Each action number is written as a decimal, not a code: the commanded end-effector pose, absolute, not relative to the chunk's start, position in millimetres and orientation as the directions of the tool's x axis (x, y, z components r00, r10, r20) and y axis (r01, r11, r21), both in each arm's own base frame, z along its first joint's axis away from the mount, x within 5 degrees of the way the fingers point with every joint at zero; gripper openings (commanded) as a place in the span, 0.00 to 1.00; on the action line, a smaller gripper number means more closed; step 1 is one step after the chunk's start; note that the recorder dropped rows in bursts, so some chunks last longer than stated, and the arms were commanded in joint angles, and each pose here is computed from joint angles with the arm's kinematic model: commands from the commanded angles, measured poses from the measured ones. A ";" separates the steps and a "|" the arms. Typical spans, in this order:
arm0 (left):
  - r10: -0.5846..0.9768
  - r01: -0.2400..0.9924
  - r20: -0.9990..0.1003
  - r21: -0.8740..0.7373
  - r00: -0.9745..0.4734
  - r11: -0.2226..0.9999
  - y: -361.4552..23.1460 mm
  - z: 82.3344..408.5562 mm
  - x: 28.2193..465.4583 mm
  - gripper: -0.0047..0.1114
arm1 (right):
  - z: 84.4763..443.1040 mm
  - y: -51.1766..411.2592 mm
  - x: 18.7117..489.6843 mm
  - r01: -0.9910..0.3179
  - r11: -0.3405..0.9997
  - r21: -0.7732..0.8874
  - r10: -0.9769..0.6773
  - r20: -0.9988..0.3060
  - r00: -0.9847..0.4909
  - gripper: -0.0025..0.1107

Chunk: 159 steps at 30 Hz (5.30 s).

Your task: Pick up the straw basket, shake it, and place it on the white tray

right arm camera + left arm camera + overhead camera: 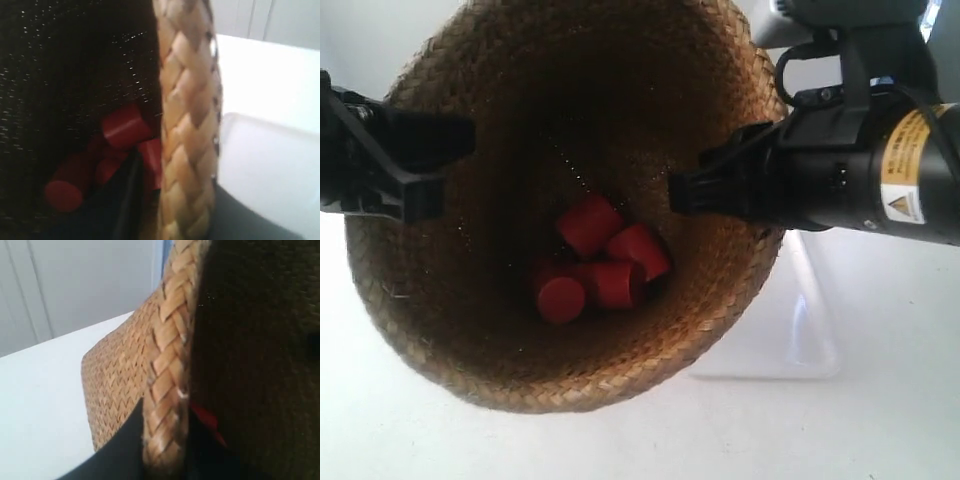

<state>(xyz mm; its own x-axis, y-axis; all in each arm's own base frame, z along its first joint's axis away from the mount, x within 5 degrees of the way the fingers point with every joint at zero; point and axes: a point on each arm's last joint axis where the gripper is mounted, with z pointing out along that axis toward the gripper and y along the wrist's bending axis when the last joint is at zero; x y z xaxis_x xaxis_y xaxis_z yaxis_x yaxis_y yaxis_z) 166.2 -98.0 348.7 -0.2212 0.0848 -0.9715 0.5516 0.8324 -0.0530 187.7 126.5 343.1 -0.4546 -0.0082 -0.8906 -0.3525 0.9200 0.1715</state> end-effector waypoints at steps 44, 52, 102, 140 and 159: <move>0.064 0.585 -0.989 -0.028 -0.135 0.810 -96.8 357.1 145.5 0.04 | 335.7 145.3 167.2 -0.457 0.882 0.116 -0.056 -0.936 -0.347 0.02; 0.078 0.597 -0.986 -0.025 -0.147 0.802 -97.2 355.8 144.0 0.04 | 335.7 143.8 168.1 -0.454 0.888 0.071 -0.091 -0.941 -0.326 0.02; -0.009 0.591 -0.984 -0.116 -0.180 0.798 -97.5 347.4 138.0 0.04 | 347.1 152.9 165.3 -0.485 0.873 0.045 -0.103 -0.956 -0.273 0.02; -0.031 0.596 -0.970 -0.172 -0.239 0.784 -104.3 355.6 144.4 0.04 | 359.4 143.6 153.9 -0.385 0.923 0.003 -0.093 -0.969 -0.231 0.02; 0.181 0.549 -0.687 -0.364 -0.704 0.753 -184.3 370.8 238.7 0.04 | 376.6 84.3 181.9 -0.233 0.966 -0.109 -0.218 -0.830 -0.514 0.02</move>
<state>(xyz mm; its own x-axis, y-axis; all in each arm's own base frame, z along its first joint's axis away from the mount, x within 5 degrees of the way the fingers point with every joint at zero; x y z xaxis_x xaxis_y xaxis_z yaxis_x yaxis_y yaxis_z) 237.8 -174.9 372.6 -0.6297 0.1125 -0.7686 0.5529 0.7599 -0.3418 178.6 88.6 365.6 -0.5623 -0.1172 -0.8186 -0.1522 0.9877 -0.0368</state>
